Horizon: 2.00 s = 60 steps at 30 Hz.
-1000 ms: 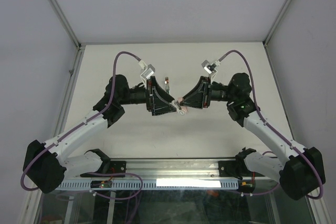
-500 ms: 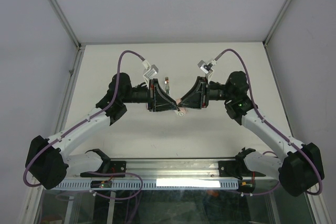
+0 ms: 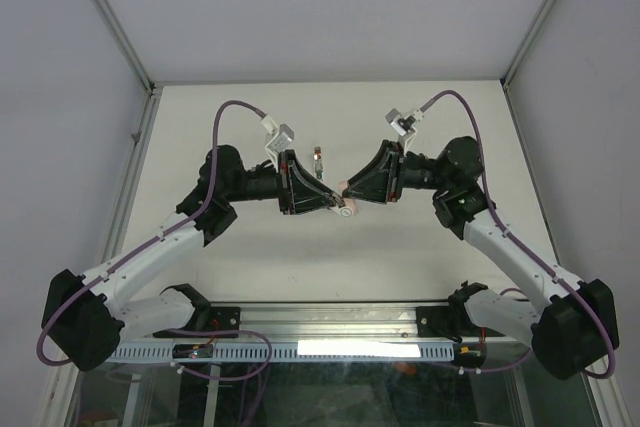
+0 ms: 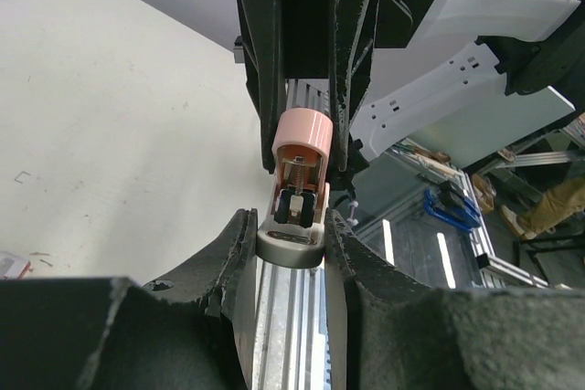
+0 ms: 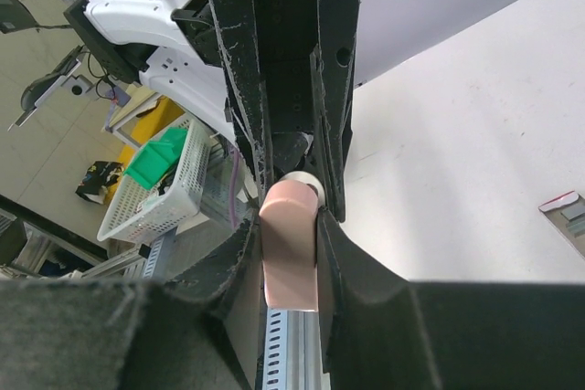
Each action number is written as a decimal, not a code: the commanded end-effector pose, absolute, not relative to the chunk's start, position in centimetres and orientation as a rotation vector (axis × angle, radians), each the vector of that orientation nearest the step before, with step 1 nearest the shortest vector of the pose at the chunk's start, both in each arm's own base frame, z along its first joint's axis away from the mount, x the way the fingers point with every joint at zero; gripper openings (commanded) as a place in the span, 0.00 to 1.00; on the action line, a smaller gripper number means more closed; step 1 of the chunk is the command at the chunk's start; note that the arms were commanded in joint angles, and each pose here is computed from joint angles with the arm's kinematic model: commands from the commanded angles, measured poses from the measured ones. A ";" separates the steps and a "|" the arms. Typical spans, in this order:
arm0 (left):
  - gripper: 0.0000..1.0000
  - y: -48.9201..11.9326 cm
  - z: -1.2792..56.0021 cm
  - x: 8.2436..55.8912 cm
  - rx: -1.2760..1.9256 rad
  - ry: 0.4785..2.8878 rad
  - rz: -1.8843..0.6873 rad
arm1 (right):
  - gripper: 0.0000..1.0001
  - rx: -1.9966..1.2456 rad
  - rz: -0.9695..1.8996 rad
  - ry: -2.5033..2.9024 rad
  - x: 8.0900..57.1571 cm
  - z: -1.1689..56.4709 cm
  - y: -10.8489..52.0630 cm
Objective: Load the staples into the stapler
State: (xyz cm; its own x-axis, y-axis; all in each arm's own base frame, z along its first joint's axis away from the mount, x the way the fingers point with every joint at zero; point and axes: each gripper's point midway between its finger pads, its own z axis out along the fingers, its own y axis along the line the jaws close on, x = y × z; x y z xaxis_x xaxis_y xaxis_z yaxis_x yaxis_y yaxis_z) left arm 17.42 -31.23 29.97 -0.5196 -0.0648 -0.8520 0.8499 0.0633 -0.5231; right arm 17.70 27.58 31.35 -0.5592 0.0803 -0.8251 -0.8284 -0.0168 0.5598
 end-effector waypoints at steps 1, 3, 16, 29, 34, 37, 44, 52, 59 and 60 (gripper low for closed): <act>0.00 -30.8 31.3 16.8 0.824 1.516 -1.532 | 0.00 -0.779 1.637 1.445 17.7 34.6 26.8; 0.00 -30.7 31.4 16.8 0.822 1.511 -1.531 | 0.00 -0.778 1.637 1.443 17.7 34.6 26.7; 0.00 -30.1 31.4 18.4 0.682 1.501 -1.479 | 0.03 -0.547 1.470 1.487 21.2 32.1 25.1; 0.00 -28.0 32.2 19.4 0.537 1.473 -1.421 | 0.16 -0.385 1.485 1.510 22.3 30.1 23.1; 0.00 -27.6 31.9 19.8 0.517 1.479 -1.404 | 0.42 -0.363 1.489 1.512 22.3 30.1 22.9; 0.00 -27.4 31.4 20.3 0.502 1.485 -1.359 | 0.61 -0.345 1.477 1.503 22.4 30.4 22.7; 0.00 -26.3 30.2 21.7 0.476 1.455 -1.216 | 0.75 -0.217 1.440 1.584 23.6 29.9 22.2; 0.00 -25.5 29.3 23.2 0.440 1.404 -1.037 | 0.77 0.077 1.210 1.853 26.8 28.1 22.1; 0.00 -25.2 29.2 24.0 0.348 1.334 -0.951 | 0.77 0.277 1.172 1.956 27.0 26.0 23.5; 0.00 -25.3 29.2 24.1 0.342 1.324 -0.936 | 0.77 0.315 1.172 1.966 27.2 25.7 23.7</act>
